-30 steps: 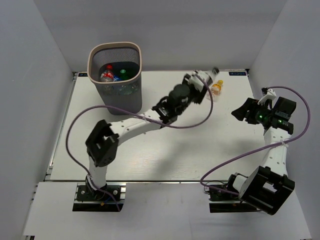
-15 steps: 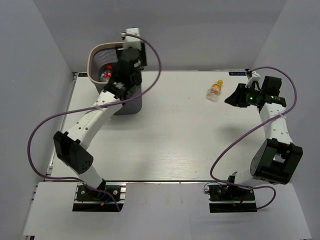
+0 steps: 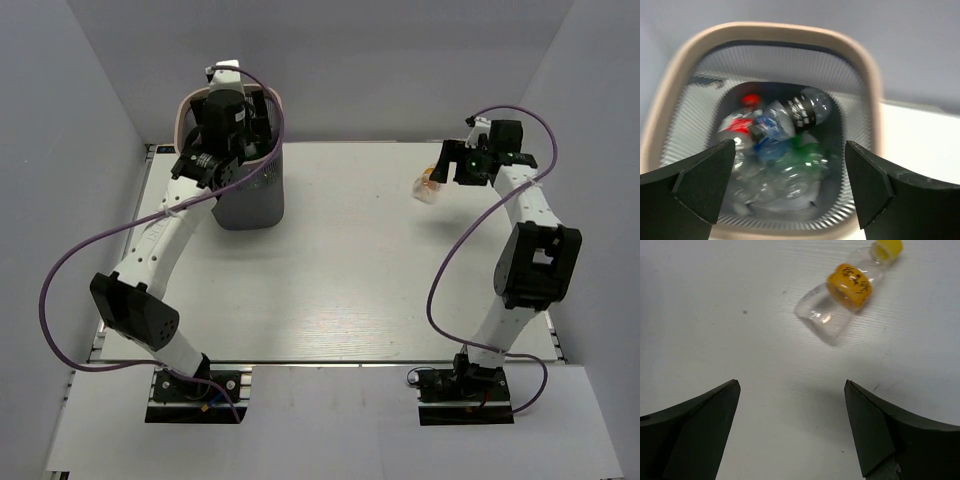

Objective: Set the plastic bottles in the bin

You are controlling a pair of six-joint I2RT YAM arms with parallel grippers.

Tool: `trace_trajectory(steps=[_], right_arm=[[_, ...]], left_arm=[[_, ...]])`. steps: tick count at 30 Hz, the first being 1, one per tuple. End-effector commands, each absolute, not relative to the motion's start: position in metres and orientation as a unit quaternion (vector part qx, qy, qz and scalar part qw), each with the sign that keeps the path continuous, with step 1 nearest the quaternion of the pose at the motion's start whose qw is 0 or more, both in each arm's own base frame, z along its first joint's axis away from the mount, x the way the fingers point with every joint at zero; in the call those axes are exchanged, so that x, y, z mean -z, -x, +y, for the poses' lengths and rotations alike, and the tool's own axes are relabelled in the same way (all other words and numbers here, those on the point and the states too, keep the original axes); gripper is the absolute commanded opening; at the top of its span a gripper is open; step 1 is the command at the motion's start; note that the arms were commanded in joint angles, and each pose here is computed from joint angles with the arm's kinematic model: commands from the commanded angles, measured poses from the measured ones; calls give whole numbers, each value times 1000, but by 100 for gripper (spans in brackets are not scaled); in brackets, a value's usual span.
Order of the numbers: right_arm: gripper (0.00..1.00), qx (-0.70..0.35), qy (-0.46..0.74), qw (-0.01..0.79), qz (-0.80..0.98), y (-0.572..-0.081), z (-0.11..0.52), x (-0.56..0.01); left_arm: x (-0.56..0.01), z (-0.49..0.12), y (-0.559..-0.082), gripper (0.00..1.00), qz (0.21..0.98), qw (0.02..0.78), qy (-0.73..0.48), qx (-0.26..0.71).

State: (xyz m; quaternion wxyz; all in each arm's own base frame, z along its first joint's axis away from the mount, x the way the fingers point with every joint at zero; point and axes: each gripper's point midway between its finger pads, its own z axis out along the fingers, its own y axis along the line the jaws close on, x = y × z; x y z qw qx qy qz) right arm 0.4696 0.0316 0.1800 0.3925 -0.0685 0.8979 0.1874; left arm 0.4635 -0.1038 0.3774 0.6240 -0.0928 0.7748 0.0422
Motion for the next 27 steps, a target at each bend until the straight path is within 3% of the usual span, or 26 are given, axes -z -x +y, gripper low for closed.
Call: trace_trajectory(steps=[1, 4, 5, 8, 11, 16, 27], right_arm=[[90, -121, -7, 399, 909, -506, 7, -167], [90, -84, -59, 381, 919, -522, -2, -143], [90, -62, -76, 381, 920, -528, -8, -134], [90, -69, -108, 381, 916, -542, 1, -126], [90, -89, -120, 370, 917, -555, 17, -107], [90, -105, -119, 370, 916, -569, 44, -98], [90, -57, -169, 349, 920, -588, 41, -44]], left_arm=[[-429, -155, -445, 100, 738, 669, -34, 83], [-436, -228, -402, 100, 681, 663, -217, 223], [-427, -250, -384, 100, 677, 629, -248, 291], [-386, -283, -358, 100, 697, 545, -291, 365], [-326, -297, -332, 100, 725, 485, -298, 388], [-283, -289, -313, 100, 755, 452, -291, 374], [-232, -293, -282, 100, 788, 395, -282, 379]])
